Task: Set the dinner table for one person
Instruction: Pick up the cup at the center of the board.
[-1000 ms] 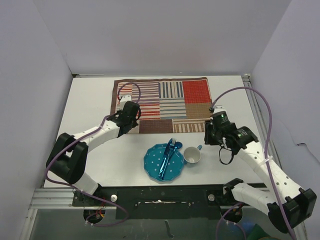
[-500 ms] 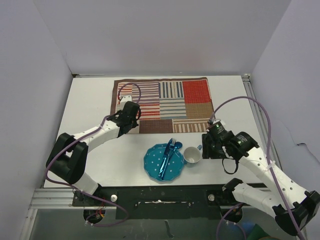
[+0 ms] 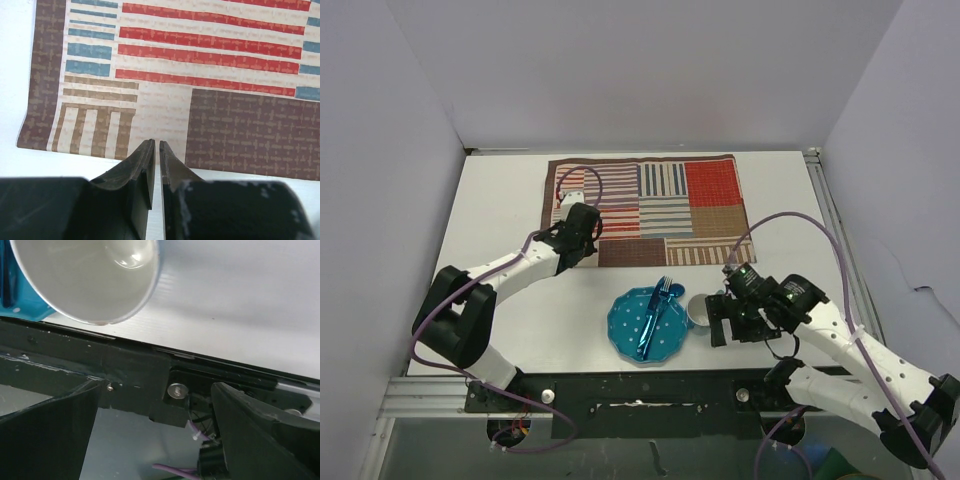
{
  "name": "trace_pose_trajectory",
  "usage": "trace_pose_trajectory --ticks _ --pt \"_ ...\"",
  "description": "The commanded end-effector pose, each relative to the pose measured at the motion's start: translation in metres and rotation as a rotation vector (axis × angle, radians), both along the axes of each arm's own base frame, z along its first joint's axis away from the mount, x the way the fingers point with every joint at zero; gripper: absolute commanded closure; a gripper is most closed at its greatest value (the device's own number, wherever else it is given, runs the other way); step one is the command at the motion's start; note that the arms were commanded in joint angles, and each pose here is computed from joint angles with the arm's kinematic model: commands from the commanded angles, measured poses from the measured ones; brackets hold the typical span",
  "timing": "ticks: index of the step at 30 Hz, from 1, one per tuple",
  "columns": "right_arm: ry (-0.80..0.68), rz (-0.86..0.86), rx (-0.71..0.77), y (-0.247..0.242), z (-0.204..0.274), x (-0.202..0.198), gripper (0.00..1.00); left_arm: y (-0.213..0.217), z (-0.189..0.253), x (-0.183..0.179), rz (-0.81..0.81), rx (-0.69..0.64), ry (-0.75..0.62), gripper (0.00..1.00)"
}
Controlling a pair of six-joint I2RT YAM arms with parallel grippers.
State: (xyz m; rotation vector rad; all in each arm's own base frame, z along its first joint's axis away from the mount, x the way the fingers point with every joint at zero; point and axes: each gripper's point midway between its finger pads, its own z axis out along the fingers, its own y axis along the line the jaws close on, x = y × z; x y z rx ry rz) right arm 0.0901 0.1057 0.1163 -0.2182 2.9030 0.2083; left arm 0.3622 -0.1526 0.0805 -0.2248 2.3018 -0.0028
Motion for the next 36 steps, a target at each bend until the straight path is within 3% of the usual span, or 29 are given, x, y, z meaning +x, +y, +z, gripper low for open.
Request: trace_pose_trajectory --ticks 1,6,18,33,34,36 --pt "-0.048 0.078 0.141 0.034 0.000 0.013 0.02 -0.014 0.025 0.012 -0.011 -0.046 -0.062 0.90" --pt "-0.115 0.141 0.201 0.058 0.006 0.036 0.02 -0.013 0.025 0.011 -0.011 -0.042 -0.061 0.90" --pt "-0.175 0.177 0.102 0.076 -0.009 0.084 0.03 -0.004 0.031 0.007 0.008 -0.021 -0.082 0.89" --pt "-0.166 0.083 -0.162 0.056 -0.056 0.115 0.02 -0.005 0.021 0.008 0.005 -0.013 -0.068 0.89" --pt "-0.169 0.074 -0.173 0.055 -0.058 0.117 0.04 -0.005 0.021 0.008 0.004 -0.012 -0.067 0.89" --pt "-0.171 0.063 -0.193 0.053 -0.059 0.120 0.22 -0.005 0.020 0.008 0.004 -0.010 -0.065 0.89"
